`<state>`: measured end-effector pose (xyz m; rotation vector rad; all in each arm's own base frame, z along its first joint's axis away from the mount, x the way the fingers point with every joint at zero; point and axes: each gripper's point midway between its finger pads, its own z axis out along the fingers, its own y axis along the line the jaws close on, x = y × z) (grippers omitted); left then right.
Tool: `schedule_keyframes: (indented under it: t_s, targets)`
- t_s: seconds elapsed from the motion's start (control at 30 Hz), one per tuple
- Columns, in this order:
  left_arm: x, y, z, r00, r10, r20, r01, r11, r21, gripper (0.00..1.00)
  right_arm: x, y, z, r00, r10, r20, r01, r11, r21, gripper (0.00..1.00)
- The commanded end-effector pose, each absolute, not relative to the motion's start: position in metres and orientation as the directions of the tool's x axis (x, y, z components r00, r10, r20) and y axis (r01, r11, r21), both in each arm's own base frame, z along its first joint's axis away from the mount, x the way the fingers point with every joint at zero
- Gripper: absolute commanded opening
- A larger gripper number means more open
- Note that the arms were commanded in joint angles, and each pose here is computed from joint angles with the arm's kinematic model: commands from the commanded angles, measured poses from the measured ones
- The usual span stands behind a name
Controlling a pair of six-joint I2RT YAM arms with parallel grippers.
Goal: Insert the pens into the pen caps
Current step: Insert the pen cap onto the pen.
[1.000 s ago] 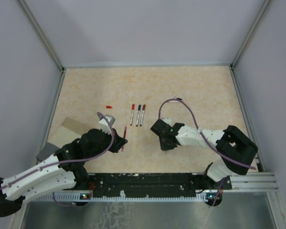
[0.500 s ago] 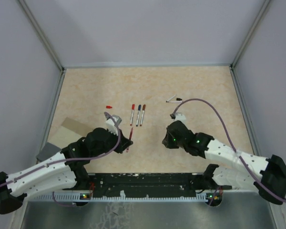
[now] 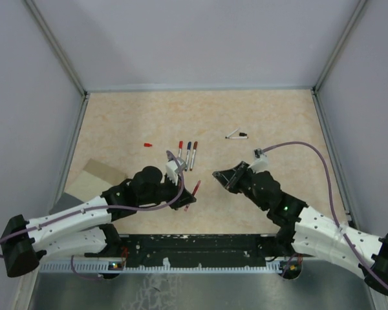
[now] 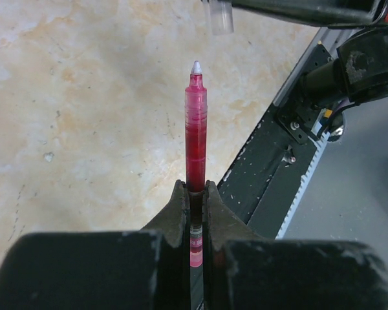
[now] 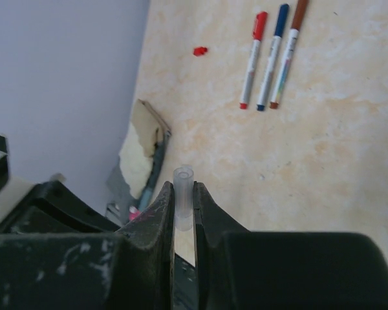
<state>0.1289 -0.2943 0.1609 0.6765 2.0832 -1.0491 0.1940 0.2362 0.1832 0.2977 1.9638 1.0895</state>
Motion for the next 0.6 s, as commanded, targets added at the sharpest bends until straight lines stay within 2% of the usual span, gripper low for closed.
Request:
schedule_keyframes:
  t_s: [0.0, 0.33, 0.57]
  targets:
    - [0.125, -0.315, 0.19, -0.575, 0.123, -0.809, 0.767, 0.424, -0.481, 0.0, 0.213, 0.238, 0.252, -0.491, 0.738, -0.463, -0.241, 0.395, 0.886, 0.0]
    - [0.128, -0.32, 0.193, -0.57, 0.118, -0.813, 0.771, 0.419, -0.479, 0.0, 0.214, 0.259, 0.266, -0.536, 0.71, -0.457, -0.275, 0.365, 0.89, 0.0]
    - [0.134, -0.316, 0.189, -0.587, 0.099, -0.803, 0.74, 0.468, -0.483, 0.0, 0.21, 0.268, 0.266, -0.569, 0.687, -0.451, -0.288, 0.347, 0.893, 0.0]
